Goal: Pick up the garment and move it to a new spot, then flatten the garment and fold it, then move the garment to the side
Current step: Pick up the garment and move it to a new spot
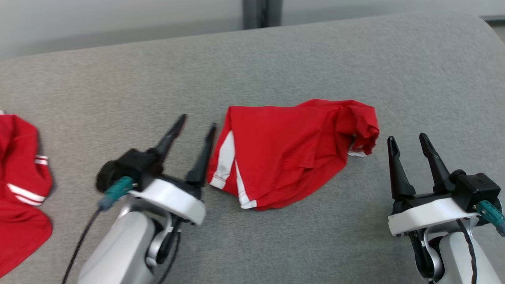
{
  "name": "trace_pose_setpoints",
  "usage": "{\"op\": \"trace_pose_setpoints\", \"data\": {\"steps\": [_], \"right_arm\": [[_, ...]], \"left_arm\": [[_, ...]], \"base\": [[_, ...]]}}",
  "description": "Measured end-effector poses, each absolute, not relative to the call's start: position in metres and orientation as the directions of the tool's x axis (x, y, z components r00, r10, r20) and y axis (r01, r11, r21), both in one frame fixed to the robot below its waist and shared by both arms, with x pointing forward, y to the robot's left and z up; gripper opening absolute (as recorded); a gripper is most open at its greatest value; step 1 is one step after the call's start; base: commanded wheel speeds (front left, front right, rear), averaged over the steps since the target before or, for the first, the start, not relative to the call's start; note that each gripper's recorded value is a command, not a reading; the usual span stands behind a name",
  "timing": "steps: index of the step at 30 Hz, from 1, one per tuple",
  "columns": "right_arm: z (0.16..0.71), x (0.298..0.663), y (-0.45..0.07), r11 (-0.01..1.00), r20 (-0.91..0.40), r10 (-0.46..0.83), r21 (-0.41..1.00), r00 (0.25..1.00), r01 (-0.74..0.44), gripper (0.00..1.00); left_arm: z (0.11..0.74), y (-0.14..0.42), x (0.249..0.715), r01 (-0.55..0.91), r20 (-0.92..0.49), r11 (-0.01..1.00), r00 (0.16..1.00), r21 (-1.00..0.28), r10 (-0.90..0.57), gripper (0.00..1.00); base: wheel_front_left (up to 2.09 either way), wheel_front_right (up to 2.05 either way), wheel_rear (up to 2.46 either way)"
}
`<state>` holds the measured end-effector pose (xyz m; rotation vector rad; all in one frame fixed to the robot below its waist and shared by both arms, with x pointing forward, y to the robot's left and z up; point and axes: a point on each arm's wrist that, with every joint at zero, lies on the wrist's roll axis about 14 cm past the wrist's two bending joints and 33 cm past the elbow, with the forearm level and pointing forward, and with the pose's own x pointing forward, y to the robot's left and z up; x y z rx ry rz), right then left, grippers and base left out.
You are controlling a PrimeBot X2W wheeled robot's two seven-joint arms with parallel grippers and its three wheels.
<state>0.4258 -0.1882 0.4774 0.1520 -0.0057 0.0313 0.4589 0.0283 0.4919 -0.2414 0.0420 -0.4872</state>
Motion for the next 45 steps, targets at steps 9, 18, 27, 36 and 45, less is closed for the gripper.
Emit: {"op": "trace_pose_setpoints", "data": {"steps": [9,18,27,36,45], "right_arm": [[0.49,0.427,-0.163,0.984,0.042,0.11,0.138,0.993,-0.115,1.0],[0.498,0.418,-0.15,0.979,0.057,0.153,0.124,0.987,-0.159,1.0],[0.498,0.398,-0.155,0.983,0.049,0.144,0.11,0.988,-0.148,1.0],[0.501,0.38,-0.163,0.986,0.046,0.123,0.11,0.991,-0.127,1.0],[0.502,0.377,-0.165,0.987,0.047,0.112,0.115,0.993,-0.116,1.0]], "left_arm": [[0.507,0.14,0.448,0.167,0.051,0.964,0.986,-0.205,-0.16,1.0],[0.515,0.196,0.416,0.027,0.069,0.986,0.998,-0.167,-0.016,1.0],[0.503,0.198,0.391,0.016,0.037,0.99,0.999,-0.138,-0.011,1.0],[0.499,0.193,0.373,0.033,0.027,0.991,0.999,-0.131,-0.029,1.0],[0.497,0.192,0.371,0.032,0.021,0.991,0.999,-0.131,-0.03,1.0]], "base": [[0.0,0.0,0.0],[0.0,0.0,0.0],[0.0,0.0,0.0],[0.0,0.0,0.0],[0.0,0.0,0.0]]}}
